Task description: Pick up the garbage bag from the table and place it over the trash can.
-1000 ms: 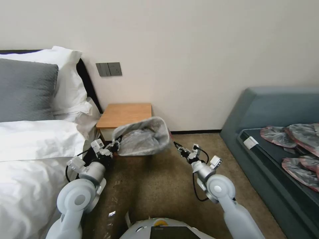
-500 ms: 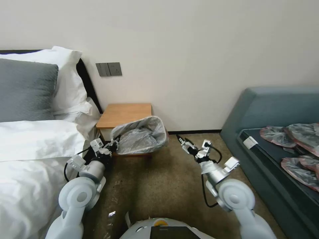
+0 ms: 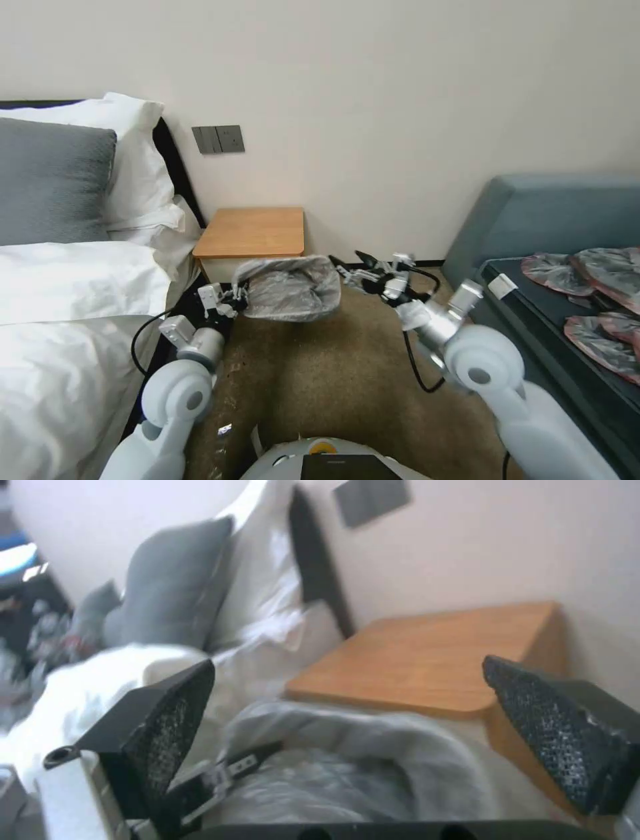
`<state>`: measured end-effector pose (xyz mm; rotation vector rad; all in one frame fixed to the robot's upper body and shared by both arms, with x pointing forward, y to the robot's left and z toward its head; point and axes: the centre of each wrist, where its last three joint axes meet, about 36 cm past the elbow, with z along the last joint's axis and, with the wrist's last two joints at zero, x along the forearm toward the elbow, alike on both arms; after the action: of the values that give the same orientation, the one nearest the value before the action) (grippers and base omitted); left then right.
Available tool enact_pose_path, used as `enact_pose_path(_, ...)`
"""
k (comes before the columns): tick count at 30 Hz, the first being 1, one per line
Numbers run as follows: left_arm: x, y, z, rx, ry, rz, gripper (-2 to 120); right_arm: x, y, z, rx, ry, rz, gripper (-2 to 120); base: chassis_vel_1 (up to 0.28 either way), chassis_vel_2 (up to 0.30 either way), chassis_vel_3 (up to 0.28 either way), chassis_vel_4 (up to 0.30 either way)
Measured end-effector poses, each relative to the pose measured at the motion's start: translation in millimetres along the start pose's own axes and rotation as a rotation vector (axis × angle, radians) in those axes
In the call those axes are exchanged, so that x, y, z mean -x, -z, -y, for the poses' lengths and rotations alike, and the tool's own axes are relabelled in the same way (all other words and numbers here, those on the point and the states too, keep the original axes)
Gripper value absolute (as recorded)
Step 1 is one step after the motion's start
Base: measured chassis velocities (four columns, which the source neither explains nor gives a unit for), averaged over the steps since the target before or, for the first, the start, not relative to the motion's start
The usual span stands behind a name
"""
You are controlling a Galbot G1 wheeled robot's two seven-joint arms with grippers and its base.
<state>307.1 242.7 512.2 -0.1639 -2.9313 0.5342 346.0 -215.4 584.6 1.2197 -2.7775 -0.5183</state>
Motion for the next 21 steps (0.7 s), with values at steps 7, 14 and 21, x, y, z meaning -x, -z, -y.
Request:
enact_pose_path(7,1,-3.6,3.3,0.044,-0.017,0.000,3,35,-7,-2,-0.176,0.092,-0.112,97,0.000,0.000,0.000,0.000)
enact_pose_path(14,-1,-4.5,5.0,0.064,-0.010,-0.032,3,64,-6,-6,-0.337,0.177,-0.198,73,0.000,0.000,0.000,0.000)
enact_pose_path(21,-2,-2.9,6.2,0.077,-0.006,-0.045,3,87,-12,-10,-0.452,0.249,-0.306,48,0.000,0.000,0.000,0.000)
